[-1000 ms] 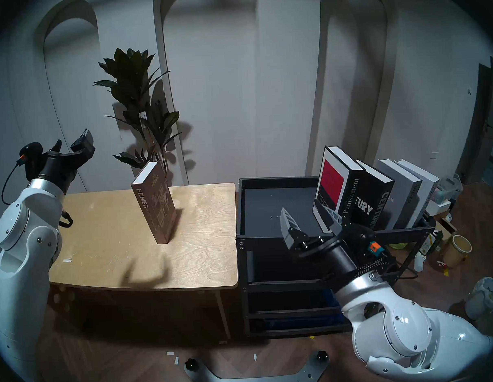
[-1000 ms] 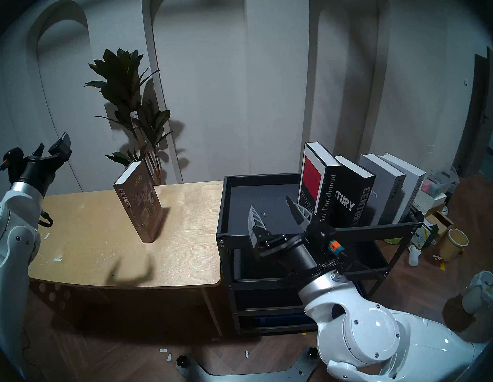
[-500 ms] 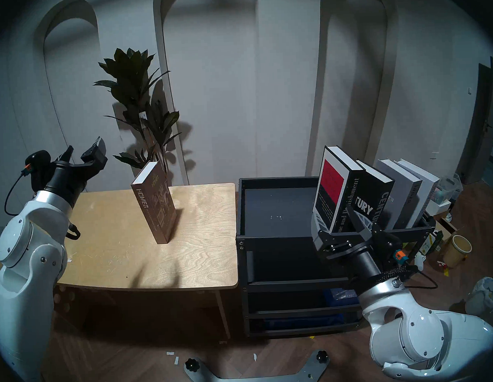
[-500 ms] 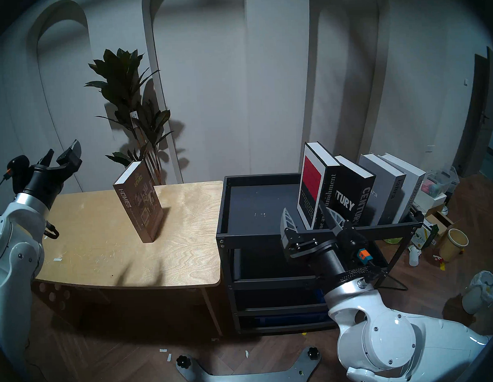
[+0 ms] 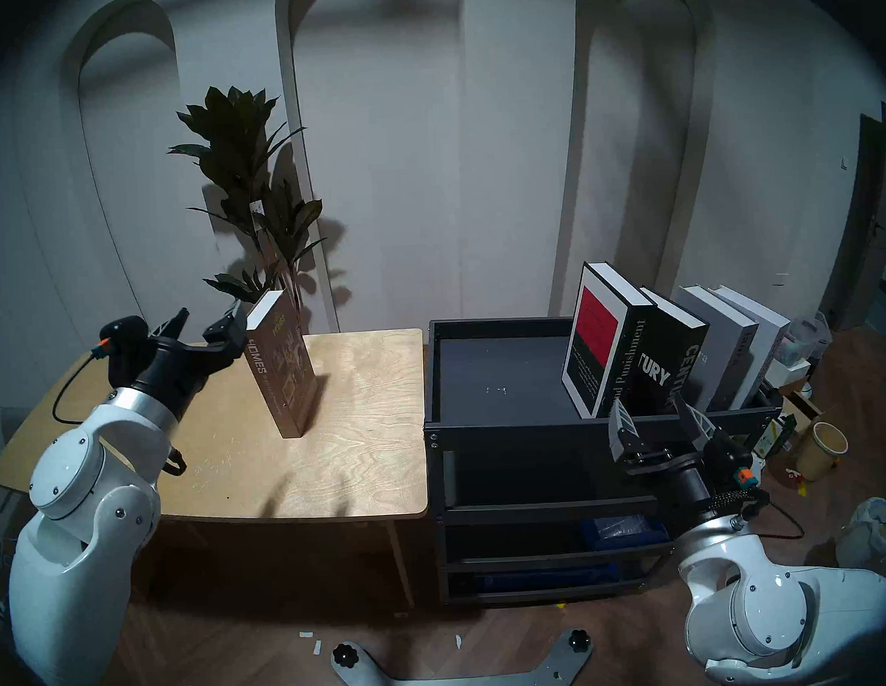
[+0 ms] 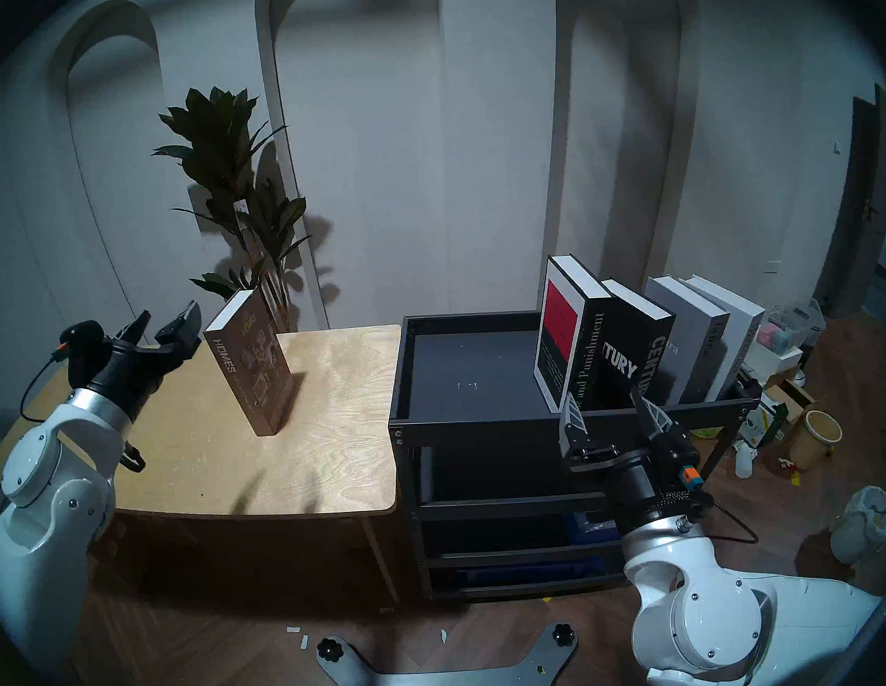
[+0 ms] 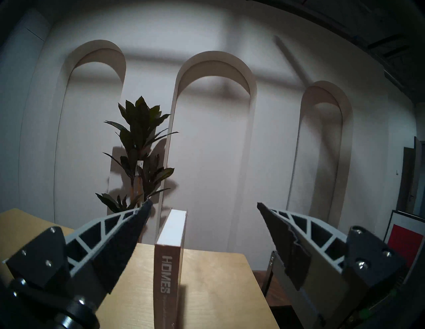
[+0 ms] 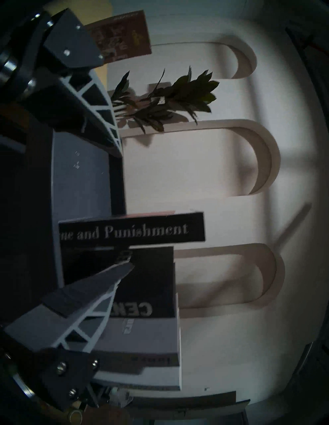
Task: Move the books from the display table onto the shelf, standing them upright with spines facing out and tallest at one end
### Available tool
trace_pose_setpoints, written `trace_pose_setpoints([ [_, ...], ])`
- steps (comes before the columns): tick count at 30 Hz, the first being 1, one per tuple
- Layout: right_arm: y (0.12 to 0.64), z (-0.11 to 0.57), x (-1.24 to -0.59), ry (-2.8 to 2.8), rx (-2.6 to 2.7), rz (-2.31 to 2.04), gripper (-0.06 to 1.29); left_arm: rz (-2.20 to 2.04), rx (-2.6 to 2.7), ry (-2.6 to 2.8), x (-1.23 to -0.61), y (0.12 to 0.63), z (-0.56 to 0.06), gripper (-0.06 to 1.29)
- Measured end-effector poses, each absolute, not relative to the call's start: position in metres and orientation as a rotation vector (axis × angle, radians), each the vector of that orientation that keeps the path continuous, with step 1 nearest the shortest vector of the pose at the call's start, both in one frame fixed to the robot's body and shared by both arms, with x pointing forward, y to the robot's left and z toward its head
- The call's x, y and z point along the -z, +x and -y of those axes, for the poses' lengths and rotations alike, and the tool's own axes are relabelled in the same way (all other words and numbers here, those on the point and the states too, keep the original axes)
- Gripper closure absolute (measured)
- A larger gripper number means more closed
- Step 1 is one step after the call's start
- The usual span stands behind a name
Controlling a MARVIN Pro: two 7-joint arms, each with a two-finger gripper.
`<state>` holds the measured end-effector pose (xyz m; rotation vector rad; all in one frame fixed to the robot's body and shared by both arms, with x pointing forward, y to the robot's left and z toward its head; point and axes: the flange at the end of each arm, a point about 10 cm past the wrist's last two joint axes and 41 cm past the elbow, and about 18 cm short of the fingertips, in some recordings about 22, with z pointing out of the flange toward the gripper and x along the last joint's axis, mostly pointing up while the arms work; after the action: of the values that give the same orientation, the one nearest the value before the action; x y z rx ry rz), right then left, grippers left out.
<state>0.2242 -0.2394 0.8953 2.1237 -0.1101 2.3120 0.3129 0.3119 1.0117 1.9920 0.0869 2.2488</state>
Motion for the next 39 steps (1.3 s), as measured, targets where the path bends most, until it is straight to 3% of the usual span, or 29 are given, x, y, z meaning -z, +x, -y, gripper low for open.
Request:
trace_pose_setpoints([
  [15, 0.190, 0.307, -0.827, 2.149, -2.040, 0.153, 0.00, 0.074, -2.231, 1.936, -1.010, 0.303, -0.270, -0.01],
  [39, 0.191, 0.308, -0.846, 2.205, -2.430, 0.004, 0.00, 0.134, -2.457, 1.823, -1.010, 0.296, -0.249, -0.01],
])
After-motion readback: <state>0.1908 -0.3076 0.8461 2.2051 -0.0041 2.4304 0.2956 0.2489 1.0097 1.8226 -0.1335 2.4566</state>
